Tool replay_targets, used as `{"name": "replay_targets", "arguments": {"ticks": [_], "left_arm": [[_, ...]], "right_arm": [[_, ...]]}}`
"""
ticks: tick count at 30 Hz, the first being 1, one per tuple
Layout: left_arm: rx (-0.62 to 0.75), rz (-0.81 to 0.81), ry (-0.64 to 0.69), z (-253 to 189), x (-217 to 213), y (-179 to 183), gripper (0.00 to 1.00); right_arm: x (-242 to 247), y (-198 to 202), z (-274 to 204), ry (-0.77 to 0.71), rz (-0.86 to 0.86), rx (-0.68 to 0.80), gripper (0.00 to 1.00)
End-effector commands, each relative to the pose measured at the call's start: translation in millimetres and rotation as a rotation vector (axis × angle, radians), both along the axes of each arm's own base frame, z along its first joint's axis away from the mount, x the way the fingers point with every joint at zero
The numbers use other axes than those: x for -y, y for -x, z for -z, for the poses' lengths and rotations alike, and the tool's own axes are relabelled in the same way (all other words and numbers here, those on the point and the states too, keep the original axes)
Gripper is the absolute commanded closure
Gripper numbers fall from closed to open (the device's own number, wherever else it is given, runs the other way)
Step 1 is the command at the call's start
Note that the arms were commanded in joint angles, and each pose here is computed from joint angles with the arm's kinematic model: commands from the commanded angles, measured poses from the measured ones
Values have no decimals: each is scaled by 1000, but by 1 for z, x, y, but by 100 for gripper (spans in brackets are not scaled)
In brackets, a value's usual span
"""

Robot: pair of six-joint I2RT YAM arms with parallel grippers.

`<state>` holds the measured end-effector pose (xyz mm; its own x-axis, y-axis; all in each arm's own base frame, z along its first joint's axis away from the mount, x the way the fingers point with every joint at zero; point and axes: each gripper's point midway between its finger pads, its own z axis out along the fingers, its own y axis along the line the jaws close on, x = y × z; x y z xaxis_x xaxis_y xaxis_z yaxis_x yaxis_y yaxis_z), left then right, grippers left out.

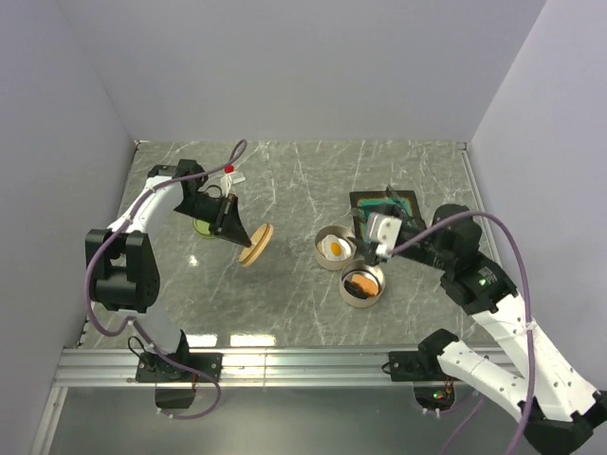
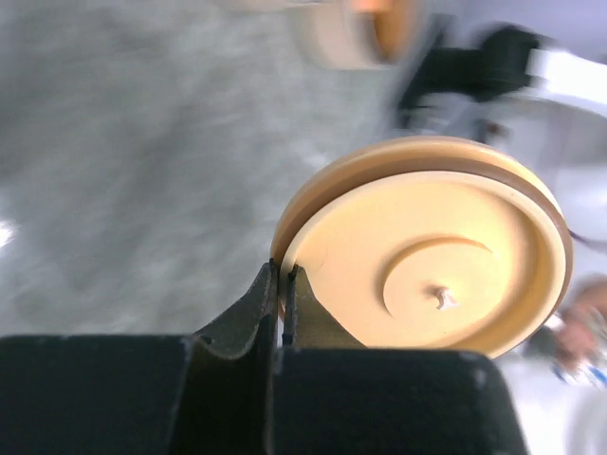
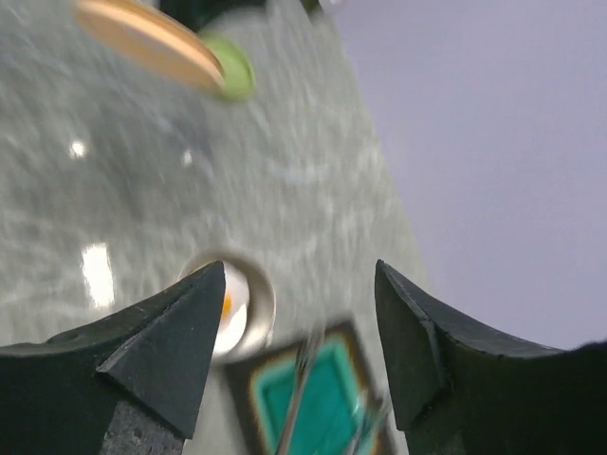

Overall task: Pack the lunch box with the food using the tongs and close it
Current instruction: Pass the lid of the lunch box from the left arm to the right

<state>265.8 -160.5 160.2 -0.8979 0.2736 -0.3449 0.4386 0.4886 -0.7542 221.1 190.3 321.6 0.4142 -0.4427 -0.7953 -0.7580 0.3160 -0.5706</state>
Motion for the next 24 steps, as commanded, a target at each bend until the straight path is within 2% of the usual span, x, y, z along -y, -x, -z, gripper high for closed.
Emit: {"name": "replay_targets", "arguments": {"ticks": [1,3,9,11,16,24], "left_arm": [[-27,89,336,-70,31,36,100],[21,121,359,-79,35,44,100],[23,250,406,-93,60,89,100],[23,285,401,-93,64,100,100],[24,326,385,-90,68,113,100],[24,343,395,-92,72,115,100]], "right_arm": [[-31,14,-45,-92,-109,249,31],[-54,36,-49,-110,-204,340,36],[-95,67,-42,-101,-335,536,46],[-107,80,-41,-108,-388,553,48],[-118,85,-48,-136,-389,584,52],[-126,99,-41,-95,-460,578,57]]}}
